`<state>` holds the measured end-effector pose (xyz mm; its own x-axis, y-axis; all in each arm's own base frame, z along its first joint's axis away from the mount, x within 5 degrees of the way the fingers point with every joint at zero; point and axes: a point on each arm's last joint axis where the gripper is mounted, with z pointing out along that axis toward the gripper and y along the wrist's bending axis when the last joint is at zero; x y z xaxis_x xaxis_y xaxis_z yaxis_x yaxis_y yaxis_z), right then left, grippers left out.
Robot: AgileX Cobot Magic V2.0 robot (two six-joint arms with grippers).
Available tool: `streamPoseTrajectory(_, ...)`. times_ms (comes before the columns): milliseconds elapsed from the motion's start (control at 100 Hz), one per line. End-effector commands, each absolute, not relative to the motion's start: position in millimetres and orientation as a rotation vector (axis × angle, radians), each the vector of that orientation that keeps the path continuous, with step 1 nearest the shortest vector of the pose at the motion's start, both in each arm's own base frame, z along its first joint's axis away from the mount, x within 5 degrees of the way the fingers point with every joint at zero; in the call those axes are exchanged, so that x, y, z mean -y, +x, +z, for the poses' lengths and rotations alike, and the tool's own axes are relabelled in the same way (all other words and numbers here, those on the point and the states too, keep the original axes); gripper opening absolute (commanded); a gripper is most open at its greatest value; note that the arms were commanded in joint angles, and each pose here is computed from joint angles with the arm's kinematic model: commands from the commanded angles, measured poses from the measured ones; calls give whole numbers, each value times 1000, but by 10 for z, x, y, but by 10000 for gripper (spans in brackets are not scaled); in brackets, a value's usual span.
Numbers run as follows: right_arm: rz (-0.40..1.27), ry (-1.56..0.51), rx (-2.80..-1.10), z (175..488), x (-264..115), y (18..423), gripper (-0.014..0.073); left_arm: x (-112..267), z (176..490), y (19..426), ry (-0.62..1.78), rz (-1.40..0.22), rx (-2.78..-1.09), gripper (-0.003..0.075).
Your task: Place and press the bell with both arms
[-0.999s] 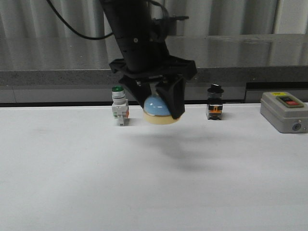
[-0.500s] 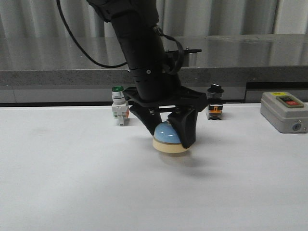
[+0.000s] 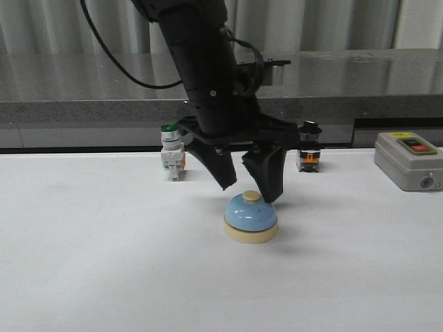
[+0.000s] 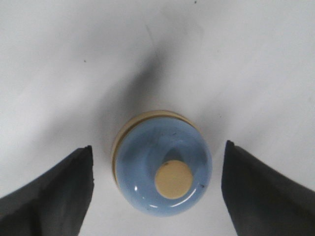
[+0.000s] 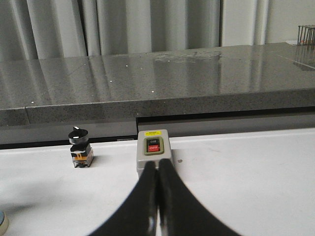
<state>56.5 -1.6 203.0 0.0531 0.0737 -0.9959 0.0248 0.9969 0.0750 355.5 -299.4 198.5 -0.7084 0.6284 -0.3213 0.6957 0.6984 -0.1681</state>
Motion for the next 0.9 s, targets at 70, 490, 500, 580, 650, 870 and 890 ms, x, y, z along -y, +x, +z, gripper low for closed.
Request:
streamPoseTrajectory(70, 38, 75, -1405, 2163, 16, 539, -61, 2932, 2664, 3485, 1007, -462, -2503, 345)
streamPoseTrajectory(490, 38, 75, -1405, 2163, 16, 539, -61, 2530, 3220, 3405, 914, -480, -2496, -20)
streamPoseTrajectory(500, 38, 75, -1405, 2163, 16, 539, -61, 2520, 3231, 3407, 906, -481, -2496, -20)
streamPoseTrajectory(580, 38, 75, -1405, 2163, 16, 539, -61, 2393, 3348, 3430, 822, -488, -2494, -20)
streamPoseTrajectory(650, 38, 75, -1405, 2163, 16, 539, -61, 2272, 3444, 3452, 757, -491, -2490, -20)
streamPoseTrajectory(870, 38, 75, -1405, 2163, 16, 539, -61, 1849, 3747, 3488, 618, -468, -2442, -20)
streamPoseTrajectory(890, 38, 75, -1405, 2163, 16, 539, -61, 1806, 3772, 3493, 604, -465, -2437, -20)
